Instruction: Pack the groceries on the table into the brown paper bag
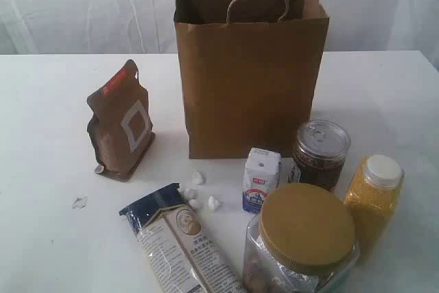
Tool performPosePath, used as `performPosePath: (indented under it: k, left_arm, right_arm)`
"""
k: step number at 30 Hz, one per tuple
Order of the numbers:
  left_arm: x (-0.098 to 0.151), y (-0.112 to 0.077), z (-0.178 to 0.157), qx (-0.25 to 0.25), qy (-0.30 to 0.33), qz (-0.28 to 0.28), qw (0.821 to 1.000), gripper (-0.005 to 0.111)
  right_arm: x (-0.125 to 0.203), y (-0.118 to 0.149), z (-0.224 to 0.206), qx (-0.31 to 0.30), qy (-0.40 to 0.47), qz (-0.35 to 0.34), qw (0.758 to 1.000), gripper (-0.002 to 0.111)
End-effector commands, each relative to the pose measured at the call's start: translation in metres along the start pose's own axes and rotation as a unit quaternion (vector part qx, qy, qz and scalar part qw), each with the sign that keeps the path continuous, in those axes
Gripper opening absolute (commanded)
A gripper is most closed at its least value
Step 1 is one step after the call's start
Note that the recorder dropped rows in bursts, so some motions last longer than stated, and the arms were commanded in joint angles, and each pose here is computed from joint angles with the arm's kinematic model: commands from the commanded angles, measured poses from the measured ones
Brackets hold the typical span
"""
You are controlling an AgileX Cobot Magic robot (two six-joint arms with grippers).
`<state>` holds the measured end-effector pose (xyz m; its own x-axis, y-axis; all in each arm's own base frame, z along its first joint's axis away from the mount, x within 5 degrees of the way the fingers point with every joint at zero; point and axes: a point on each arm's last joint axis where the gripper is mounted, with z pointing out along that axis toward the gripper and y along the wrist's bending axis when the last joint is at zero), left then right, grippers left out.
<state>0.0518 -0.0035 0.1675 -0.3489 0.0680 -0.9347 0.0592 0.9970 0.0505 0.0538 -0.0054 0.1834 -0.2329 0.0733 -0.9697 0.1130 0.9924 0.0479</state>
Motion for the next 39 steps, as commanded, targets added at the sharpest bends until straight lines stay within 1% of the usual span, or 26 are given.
performPosePath:
  k: [1,5,7,9,11,12,14,17,19,20,21,22,23,24,25,26,28,29,30,31,32,33,35,36,38,39]
  left_arm:
    - [0.001,0.0,0.0,0.003,0.0,-0.004,1.0,0.0]
    - [0.001,0.0,0.0,0.003,0.0,-0.004,1.0,0.0]
    - [0.001,0.0,0.0,0.003,0.0,-0.004,1.0,0.0]
    - [0.001,0.0,0.0,0.003,0.0,-0.004,1.0,0.0]
    - [0.001,0.0,0.0,0.003,0.0,-0.004,1.0,0.0]
    - [0.001,0.0,0.0,0.003,0.0,-0.004,1.0,0.0]
    - [0.001,0.0,0.0,0.003,0.0,-0.004,1.0,0.0]
    - [0.001,0.0,0.0,0.003,0.0,-0.004,1.0,0.0]
    - [0.001,0.0,0.0,0.003,0.0,-0.004,1.0,0.0]
    - [0.001,0.0,0.0,0.003,0.0,-0.004,1.0,0.0]
    - [0.001,0.0,0.0,0.003,0.0,-0.004,1.0,0.0]
    - [0.001,0.0,0.0,0.003,0.0,-0.004,1.0,0.0]
    - [0.001,0.0,0.0,0.003,0.0,-0.004,1.0,0.0]
    - [0.001,0.0,0.0,0.003,0.0,-0.004,1.0,0.0]
    - [0.001,0.0,0.0,0.003,0.0,-0.004,1.0,0.0]
    - [0.001,0.0,0.0,0.003,0.0,-0.004,1.0,0.0]
    - [0.001,0.0,0.0,0.003,0.0,-0.004,1.0,0.0]
    - [0.001,0.0,0.0,0.003,0.0,-0.004,1.0,0.0]
    - [0.001,0.0,0.0,0.003,0.0,-0.004,1.0,0.0]
    - [0.001,0.0,0.0,0.003,0.0,-0.004,1.0,0.0]
    - [0.001,0.0,0.0,0.003,0.0,-0.004,1.0,0.0]
    - [0.001,0.0,0.0,0.003,0.0,-0.004,1.0,0.0]
    - [0.001,0.0,0.0,0.003,0.0,-0.004,1.0,0.0]
    - [0.001,0.0,0.0,0.003,0.0,-0.004,1.0,0.0]
    - [0.001,0.0,0.0,0.003,0.0,-0.004,1.0,0.0]
    - [0.001,0.0,0.0,0.003,0.0,-0.004,1.0,0.0]
  right_arm:
    - [-0.001,0.0,0.0,-0.002,-0.007,-0.001,1.0,0.0]
    - [-0.002,-0.001,0.0,0.003,-0.008,-0.024,1.0,0.0]
    - [-0.004,0.0,0.0,-0.002,-0.021,-0.009,1.0,0.0]
    - [-0.012,0.003,-0.001,-0.018,-0.065,0.047,0.997,0.0]
    - [-0.022,0.004,-0.003,-0.043,-0.114,0.185,0.975,0.0]
    - [-0.027,0.003,-0.004,-0.054,-0.14,0.262,0.953,0.0]
    - [-0.036,-0.003,-0.008,-0.06,-0.192,0.358,0.912,0.0]
    - [-0.047,-0.012,-0.014,-0.049,-0.275,0.397,0.874,0.0]
    - [-0.055,-0.019,-0.021,-0.055,-0.336,0.438,0.832,0.0]
    - [-0.062,-0.025,-0.03,-0.073,-0.395,0.485,0.776,0.0]
    - [-0.071,-0.027,-0.038,-0.096,-0.431,0.514,0.735,0.0]
    - [-0.095,-0.029,-0.058,-0.153,-0.488,0.545,0.665,0.0]
    - [-0.122,-0.026,-0.074,-0.179,-0.52,0.517,0.656,0.0]
    - [-0.146,-0.02,-0.081,-0.18,-0.535,0.471,0.678,0.0]
    - [-0.189,-0.007,-0.09,-0.186,-0.556,0.36,0.726,0.0]
    - [-0.206,0.002,-0.091,-0.187,-0.562,0.289,0.752,0.0]
    - [-0.256,0.027,-0.08,-0.144,-0.551,0.033,0.821,0.0]
    - [-0.272,0.033,-0.056,-0.097,-0.493,-0.089,0.86,0.0]
    - [-0.278,0.031,-0.028,-0.063,-0.421,-0.136,0.895,0.0]
    - [-0.278,0.022,0.01,-0.014,-0.31,-0.148,0.939,0.0]
    - [-0.274,0.016,0.03,0.013,-0.246,-0.153,0.957,0.0]
    - [-0.263,0.007,0.061,0.051,-0.14,-0.16,0.976,0.0]
    - [-0.239,-0.007,0.098,0.1,0.019,-0.172,0.98,0.0]
    - [-0.224,-0.013,0.119,0.124,0.111,-0.166,0.972,0.0]
    - [-0.194,-0.022,0.146,0.164,0.316,-0.107,0.928,0.0]
    - [-0.188,-0.022,0.149,0.168,0.361,-0.098,0.912,0.0]
